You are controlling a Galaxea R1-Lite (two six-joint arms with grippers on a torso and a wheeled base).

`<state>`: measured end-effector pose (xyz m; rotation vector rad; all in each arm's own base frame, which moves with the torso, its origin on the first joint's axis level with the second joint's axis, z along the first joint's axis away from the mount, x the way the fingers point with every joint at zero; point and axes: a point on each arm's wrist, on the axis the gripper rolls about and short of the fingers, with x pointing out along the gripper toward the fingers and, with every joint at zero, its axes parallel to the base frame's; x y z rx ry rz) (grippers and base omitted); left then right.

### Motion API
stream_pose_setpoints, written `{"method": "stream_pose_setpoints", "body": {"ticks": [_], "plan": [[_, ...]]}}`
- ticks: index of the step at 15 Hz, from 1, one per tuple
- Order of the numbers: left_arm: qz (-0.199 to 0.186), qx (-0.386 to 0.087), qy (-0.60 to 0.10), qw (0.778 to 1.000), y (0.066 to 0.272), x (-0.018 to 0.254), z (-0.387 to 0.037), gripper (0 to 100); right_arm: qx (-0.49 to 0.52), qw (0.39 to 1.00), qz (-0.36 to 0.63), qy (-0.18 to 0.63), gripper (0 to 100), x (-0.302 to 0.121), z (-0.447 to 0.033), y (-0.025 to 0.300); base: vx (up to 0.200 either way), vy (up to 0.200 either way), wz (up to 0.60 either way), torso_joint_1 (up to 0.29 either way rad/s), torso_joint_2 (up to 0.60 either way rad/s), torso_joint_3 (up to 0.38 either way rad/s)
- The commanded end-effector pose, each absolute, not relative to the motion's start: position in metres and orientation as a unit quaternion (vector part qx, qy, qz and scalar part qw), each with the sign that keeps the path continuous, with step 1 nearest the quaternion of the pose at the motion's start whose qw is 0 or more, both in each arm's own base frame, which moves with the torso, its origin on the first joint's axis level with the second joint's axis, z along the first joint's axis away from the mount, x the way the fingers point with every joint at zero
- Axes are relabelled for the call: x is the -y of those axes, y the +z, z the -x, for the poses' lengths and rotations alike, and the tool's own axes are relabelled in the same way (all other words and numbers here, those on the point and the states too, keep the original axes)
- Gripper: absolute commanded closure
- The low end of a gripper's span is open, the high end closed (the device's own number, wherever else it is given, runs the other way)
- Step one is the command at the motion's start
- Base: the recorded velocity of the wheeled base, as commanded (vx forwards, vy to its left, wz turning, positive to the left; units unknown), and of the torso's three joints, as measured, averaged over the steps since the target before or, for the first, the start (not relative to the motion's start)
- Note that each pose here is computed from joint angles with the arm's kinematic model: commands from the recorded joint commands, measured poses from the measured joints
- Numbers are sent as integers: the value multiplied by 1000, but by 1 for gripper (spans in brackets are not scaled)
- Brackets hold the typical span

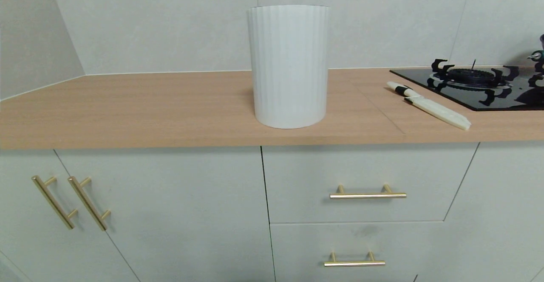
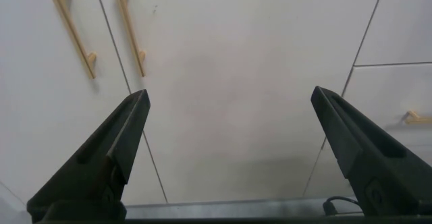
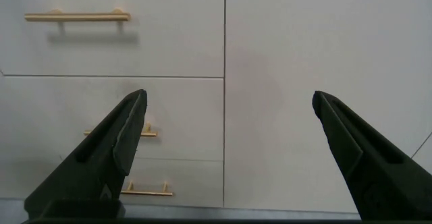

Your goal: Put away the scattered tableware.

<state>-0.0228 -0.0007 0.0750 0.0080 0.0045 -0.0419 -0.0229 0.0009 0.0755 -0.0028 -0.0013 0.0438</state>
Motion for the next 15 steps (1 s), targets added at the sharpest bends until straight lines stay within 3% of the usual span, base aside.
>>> {"method": "stream_pose_setpoints", "body": {"ticks": [1,3,15], "plan": [[-4,-2,-21,1000,75,1,23,0,0,1000,2,22,0,-1,23,75,200,0,0,2,2,7],[-4,-2,-21,1000,75,1,23,0,-1,1000,2,22,0,-1,23,75,200,0,0,-5,-2,0],[-5,-2,-21,1000,75,1,23,0,0,1000,3,22,0,-1,23,75,0,0,0,0,0,0]]}}
